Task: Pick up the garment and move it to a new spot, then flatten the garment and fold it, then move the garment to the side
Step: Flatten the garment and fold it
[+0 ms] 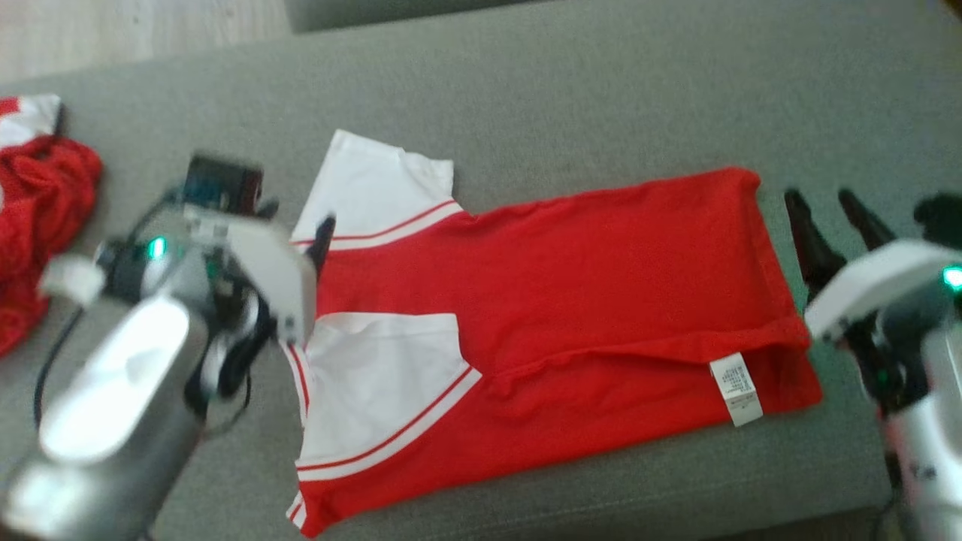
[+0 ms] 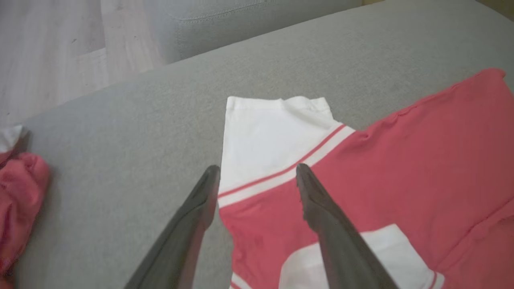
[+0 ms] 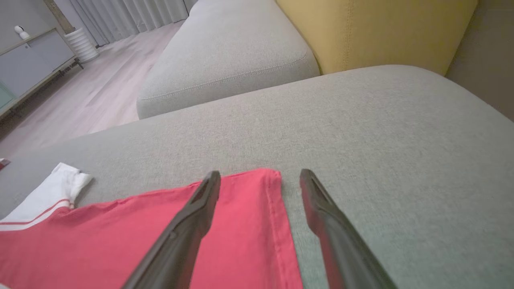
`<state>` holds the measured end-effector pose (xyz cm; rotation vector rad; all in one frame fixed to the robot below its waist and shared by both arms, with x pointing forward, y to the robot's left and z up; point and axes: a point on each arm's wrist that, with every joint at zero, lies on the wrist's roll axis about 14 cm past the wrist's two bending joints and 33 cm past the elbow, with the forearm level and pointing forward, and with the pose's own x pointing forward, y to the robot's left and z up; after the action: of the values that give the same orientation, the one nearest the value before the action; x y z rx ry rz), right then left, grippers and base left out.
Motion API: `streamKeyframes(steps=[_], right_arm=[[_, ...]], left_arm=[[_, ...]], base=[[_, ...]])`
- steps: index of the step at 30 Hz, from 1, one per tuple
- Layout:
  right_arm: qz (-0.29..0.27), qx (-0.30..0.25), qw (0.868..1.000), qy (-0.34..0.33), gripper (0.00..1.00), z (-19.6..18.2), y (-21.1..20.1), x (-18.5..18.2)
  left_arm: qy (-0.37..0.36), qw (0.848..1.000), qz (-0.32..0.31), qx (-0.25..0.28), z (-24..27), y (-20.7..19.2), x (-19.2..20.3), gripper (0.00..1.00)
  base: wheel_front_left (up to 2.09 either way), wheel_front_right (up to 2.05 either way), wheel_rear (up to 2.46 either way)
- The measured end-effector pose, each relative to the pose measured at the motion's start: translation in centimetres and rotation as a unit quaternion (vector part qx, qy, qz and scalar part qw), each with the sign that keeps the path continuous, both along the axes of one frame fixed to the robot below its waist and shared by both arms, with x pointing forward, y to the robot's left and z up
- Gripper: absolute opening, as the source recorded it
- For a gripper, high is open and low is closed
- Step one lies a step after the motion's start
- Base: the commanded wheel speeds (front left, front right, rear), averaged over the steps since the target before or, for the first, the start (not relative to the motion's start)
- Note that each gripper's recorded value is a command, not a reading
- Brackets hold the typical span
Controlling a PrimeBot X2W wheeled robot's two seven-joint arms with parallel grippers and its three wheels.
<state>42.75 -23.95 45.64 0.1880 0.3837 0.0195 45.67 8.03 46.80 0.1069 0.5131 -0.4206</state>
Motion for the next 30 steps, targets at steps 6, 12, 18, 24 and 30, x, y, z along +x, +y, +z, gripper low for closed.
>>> streamKeyframes(steps=[6,12,18,24,30], right_arm=[[0.008,0.000,0.999,0.045,1.00,-2.1,0.0,3.0],[0.032,-0.013,0.992,0.120,1.00,-5.1,-0.2,4.9],[0.053,-0.013,0.987,0.151,1.00,-6.7,0.6,6.3],[0.068,-0.011,0.982,0.175,1.00,-8.5,1.2,6.0],[0.075,-0.014,0.980,0.182,1.00,-9.0,1.2,6.3]], left_arm=[[0.020,0.999,-0.038,0.013,-0.8,-2.1,4.5,1.00],[0.075,0.994,-0.057,0.052,-3.9,-2.3,8.0,1.00],[0.122,0.988,-0.053,0.078,-6.6,-1.5,10.0,1.00],[0.155,0.983,-0.049,0.081,-9.1,-1.4,10.4,1.00],[0.161,0.983,-0.051,0.072,-9.6,-2.3,11.5,1.00]], base=[[0.00,0.00,0.00],[0.00,0.00,0.00],[0.00,0.00,0.00],[0.00,0.00,0.00],[0.00,0.00,0.00]])
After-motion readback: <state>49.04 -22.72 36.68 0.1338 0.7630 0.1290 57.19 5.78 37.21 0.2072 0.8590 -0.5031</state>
